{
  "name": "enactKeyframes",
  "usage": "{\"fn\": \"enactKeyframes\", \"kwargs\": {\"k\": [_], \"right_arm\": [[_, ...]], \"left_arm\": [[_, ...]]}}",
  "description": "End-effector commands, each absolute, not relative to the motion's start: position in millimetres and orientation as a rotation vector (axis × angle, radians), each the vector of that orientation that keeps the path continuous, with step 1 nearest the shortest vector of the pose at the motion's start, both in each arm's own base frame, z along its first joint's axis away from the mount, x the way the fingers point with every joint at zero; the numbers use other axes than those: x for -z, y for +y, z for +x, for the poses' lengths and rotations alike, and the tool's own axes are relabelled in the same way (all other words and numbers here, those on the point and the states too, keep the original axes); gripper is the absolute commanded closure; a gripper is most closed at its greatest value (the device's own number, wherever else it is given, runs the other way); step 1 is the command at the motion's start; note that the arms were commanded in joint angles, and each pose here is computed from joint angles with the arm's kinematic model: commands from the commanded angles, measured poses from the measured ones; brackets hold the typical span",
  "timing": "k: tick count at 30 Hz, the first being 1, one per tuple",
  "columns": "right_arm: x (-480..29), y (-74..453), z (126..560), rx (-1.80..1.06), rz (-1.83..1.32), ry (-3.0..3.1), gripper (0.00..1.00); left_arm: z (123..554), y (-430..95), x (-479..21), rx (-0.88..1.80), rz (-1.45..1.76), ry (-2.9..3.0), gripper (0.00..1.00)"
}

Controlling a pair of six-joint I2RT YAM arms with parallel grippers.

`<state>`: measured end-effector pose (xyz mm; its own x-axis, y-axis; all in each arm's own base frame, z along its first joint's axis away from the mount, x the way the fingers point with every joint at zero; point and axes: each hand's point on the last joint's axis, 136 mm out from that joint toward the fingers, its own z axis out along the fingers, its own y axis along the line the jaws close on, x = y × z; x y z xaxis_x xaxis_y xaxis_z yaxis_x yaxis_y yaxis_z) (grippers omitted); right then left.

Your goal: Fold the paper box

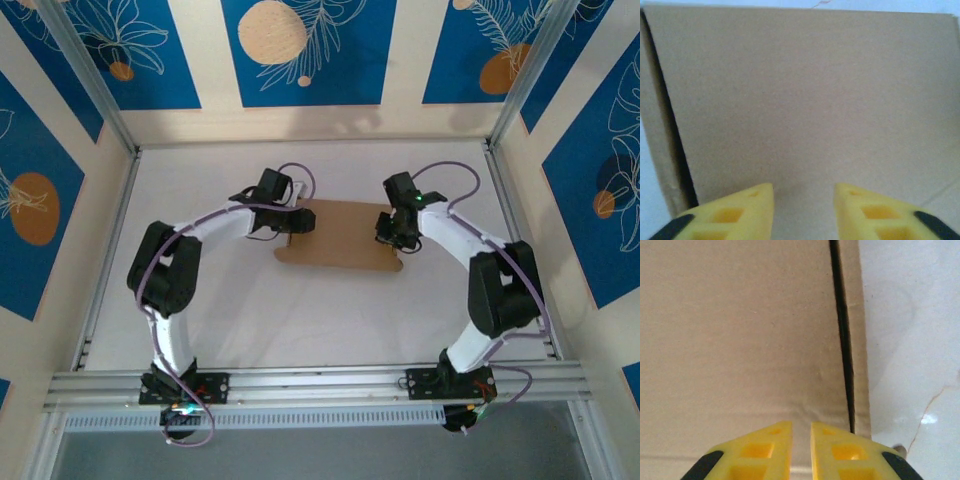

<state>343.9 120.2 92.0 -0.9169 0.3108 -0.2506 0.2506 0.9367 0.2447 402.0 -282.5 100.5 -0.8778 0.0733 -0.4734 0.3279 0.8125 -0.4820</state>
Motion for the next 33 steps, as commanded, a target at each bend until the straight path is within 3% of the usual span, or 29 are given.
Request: {"fn": "enactKeyframes", "kwargs": {"k": [1,3,8,11,18,29,33], "right_arm": [[-119.4,114.6,350.9,-0.400,0.351,2.738,0.75],[-119.6,103.2,354.9,-0.401,0.377,2.733,0.66],[-107.4,84.0,369.2,-0.465,0.434,2.728,0.43],[-100.5,89.9,380.4,-0.620,0.408,2.710,0.37],[-94.5,100.4,396.2,-1.127,0.343,2.576,0.23],[-45.7,106.5,386.3,-1.050,0.386,2.807,0.21],[-49.0,125.7,379.0,-1.162,0.322,2.801,0.20]], "left_arm": [[411.1,-267.4,-141.4,0.837,0.273,2.466,0.48],[420.0,-251.4,-139.2,0.763,0.246,2.478,0.43],[433.8,-226.3,-108.1,0.703,0.147,2.559,0.41],[435.0,-228.8,-90.3,0.730,0.142,2.595,0.47],[431.5,-243.0,-68.2,0.902,0.201,2.618,0.47],[430.4,-242.0,-44.8,0.940,0.171,2.663,0.60],[427.3,-234.6,-34.6,0.916,0.147,2.699,0.65]]}}
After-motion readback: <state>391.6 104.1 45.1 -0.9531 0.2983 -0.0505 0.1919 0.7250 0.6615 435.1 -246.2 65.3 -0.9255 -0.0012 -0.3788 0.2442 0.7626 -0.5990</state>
